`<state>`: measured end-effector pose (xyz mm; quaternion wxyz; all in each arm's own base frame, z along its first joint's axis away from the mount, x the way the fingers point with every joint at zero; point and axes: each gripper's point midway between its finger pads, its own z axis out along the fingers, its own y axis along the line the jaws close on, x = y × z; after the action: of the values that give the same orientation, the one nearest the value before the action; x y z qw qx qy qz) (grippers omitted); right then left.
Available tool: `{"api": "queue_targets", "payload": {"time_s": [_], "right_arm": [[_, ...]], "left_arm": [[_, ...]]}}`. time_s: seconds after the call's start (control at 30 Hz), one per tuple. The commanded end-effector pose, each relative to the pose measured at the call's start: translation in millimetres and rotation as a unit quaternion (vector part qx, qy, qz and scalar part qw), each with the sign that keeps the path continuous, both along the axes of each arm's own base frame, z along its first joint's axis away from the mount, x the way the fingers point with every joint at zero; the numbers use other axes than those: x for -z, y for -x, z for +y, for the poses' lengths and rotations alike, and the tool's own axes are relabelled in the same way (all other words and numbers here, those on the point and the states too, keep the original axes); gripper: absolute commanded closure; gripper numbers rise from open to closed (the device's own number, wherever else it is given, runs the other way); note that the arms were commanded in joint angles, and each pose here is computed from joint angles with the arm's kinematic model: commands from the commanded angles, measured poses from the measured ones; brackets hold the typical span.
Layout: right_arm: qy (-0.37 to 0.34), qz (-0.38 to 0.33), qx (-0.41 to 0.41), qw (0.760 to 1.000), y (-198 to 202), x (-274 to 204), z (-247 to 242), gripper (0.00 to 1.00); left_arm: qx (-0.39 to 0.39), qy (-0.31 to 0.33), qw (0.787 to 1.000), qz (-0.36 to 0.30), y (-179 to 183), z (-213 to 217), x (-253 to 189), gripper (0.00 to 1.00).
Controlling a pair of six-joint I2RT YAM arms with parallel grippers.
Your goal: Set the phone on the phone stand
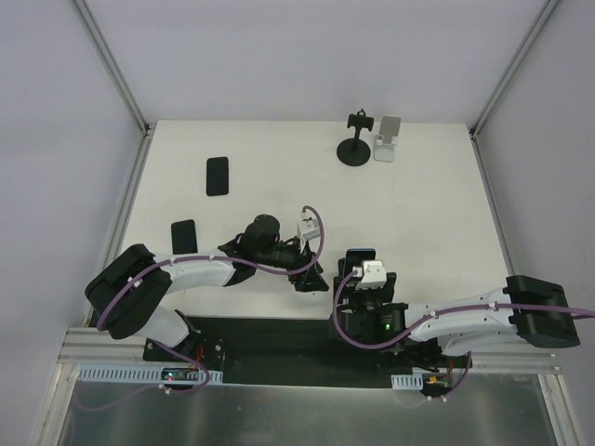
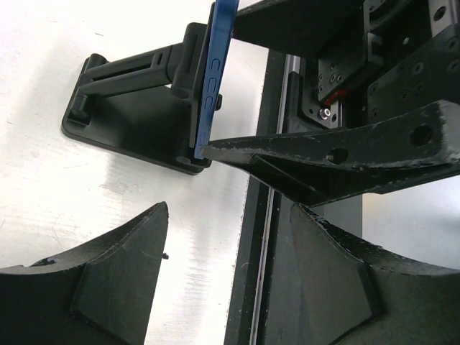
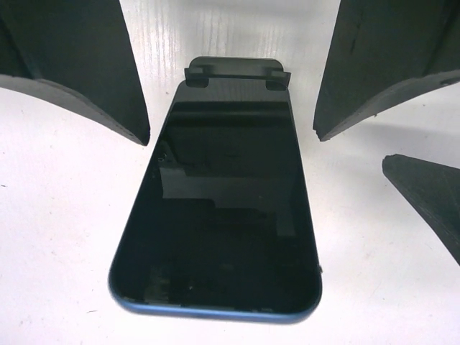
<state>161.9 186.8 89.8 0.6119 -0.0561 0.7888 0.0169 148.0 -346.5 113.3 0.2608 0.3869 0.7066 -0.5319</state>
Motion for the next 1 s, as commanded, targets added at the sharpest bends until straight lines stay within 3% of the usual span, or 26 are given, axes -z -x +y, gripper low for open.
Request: {"api": "queue_targets", "payload": {"time_s": [0.0,0.43,0.57,0.63,0.8,0.97], "right_arm": [[-0.004,-0.019,0.003,1.000,-3.8,-15.4,-2.9,0.03],[0.041,-0.049,-0.006,0.998,-9.3,-97.1,-22.5,0.03],[0.027,-0.020,-0.003,0.999,-21.8,-114.4,-33.3,0.03],[-0.004,0.017,-0.016,1.000,-32.6,-116.1,-35.4,0.03],[-0.045,0.033,-0.015,0.998,-70.2,-143.7,-45.1,0.03],[-0.079,0.043,0.004,0.996,-120.4,-171.3,-50.4,0.04]], "left_arm": [[0.013,0.028,0.999,-0.019,-4.4,-4.5,-17.1,0.32],[-0.012,0.057,0.998,-0.037,-9.9,5.8,-32.1,0.28],[-0.043,0.062,0.995,-0.059,-27.0,2.6,-53.7,0.28],[-0.079,0.074,0.990,-0.087,-49.5,-3.9,-81.0,0.28],[-0.171,0.121,0.971,-0.110,-121.2,3.4,-150.4,0.28],[-0.240,0.141,0.952,-0.124,-181.3,22.7,-185.9,0.28]]}}
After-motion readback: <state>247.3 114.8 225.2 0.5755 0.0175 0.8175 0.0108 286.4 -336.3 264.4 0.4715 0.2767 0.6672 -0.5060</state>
